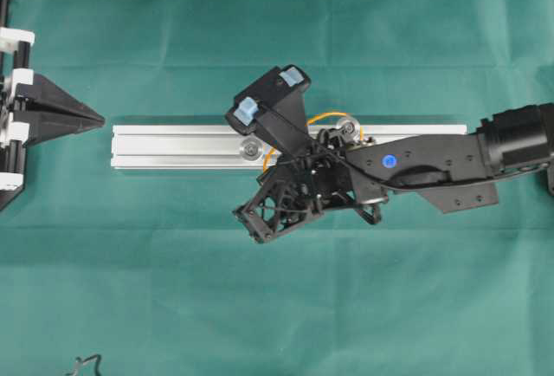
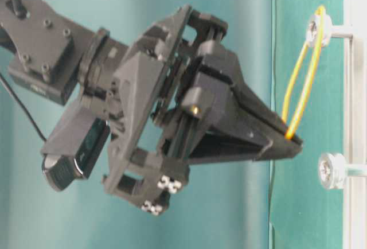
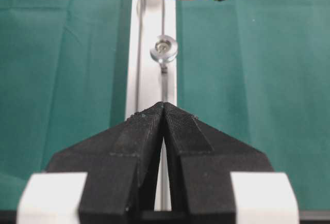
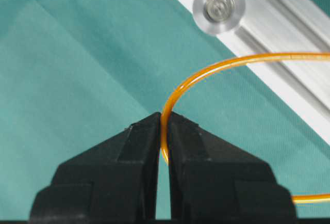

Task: Hook the rubber onto the shaft.
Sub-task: 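Swing the right gripper around the bolt, looping the band over it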

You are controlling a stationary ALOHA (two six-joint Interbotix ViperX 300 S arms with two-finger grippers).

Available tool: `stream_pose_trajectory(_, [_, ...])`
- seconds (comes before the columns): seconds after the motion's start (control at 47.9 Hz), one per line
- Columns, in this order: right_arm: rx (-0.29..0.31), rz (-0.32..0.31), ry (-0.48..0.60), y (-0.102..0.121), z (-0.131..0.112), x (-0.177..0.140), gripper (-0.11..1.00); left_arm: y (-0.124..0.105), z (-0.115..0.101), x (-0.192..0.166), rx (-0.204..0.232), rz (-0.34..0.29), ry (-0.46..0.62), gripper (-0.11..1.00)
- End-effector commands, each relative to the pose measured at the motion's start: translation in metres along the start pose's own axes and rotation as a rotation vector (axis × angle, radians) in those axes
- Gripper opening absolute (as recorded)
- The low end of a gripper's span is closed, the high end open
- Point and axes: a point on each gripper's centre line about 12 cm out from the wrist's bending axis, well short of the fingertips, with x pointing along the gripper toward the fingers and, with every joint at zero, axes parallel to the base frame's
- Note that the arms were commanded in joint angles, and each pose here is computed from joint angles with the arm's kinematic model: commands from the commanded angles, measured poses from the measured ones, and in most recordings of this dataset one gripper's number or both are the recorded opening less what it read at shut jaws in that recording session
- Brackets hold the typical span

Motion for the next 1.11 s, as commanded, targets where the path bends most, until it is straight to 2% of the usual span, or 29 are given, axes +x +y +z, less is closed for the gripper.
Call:
stream_pose_trajectory(0.0, [-0.001,0.049,-0.027,0.013,0.011,-0.013,0.07,0.0,0.013,-0.003,0.0,-0.001,-0.032,0.0])
stream_pose_trajectory(0.355, [0.0,0.059,-0.045,0.019,0.025,-0.004,0.07,0.0,0.013,-0.002,-0.001,-0.002,-0.031,0.0])
stream_pose_trajectory(1.085, [-0.008,0.073,-0.089,0.016,0.04,0.016,0.07,0.0,0.013,-0.003,-0.001,-0.002,-0.031,0.0])
